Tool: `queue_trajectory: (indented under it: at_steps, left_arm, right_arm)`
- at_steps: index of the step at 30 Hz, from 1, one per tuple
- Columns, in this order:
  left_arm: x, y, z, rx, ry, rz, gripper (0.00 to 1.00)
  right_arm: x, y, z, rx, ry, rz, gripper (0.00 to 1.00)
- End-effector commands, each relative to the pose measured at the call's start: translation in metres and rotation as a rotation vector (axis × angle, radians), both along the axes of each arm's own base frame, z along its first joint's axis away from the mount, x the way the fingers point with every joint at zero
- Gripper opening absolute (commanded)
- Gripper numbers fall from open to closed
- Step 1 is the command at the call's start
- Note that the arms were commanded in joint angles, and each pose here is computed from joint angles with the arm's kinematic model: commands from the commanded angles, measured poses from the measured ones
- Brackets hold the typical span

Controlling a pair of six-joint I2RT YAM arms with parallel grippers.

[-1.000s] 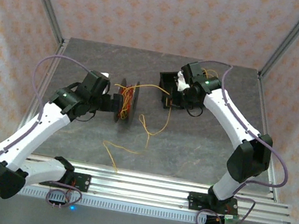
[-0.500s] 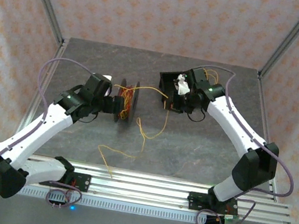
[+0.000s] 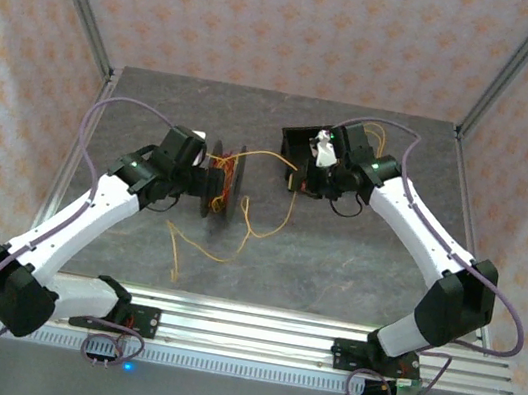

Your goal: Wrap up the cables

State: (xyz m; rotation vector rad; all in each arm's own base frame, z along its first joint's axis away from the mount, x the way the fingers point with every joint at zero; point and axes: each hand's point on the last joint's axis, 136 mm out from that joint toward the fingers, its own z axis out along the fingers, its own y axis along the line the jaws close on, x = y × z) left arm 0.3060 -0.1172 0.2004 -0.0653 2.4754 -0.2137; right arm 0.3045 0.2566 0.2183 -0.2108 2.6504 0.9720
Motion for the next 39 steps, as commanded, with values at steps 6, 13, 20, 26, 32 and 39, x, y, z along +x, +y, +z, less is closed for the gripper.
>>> queue_trajectory:
  at_steps: [6, 13, 20, 26, 32, 39]
  left_arm:
    - [0.016, -0.002, 0.023, 0.007, -0.077, -0.019, 0.79]
    - [0.014, 0.002, 0.029, 0.022, -0.095, -0.010, 0.73]
    - [0.018, 0.003, 0.025, 0.026, -0.092, 0.001, 0.74]
    - [0.025, -0.004, 0.025, 0.005, -0.098, -0.028, 0.73]
    - [0.022, -0.002, 0.029, -0.002, -0.121, -0.026, 0.73]
    - [0.017, 0.003, 0.036, -0.033, -0.181, 0.001, 0.85]
  right_arm:
    - [-0.008, 0.002, 0.027, 0.076, -0.053, 0.031, 0.00]
    - [-0.011, -0.002, 0.036, 0.073, -0.093, 0.031, 0.00]
    - [-0.011, 0.010, 0.046, 0.164, -0.107, 0.063, 0.00]
    - [-0.011, 0.019, 0.045, 0.209, -0.108, 0.102, 0.00]
    - [-0.010, 0.019, 0.061, 0.250, -0.173, 0.095, 0.00]
    - [-0.006, 0.027, 0.050, 0.356, -0.105, 0.022, 0.00]
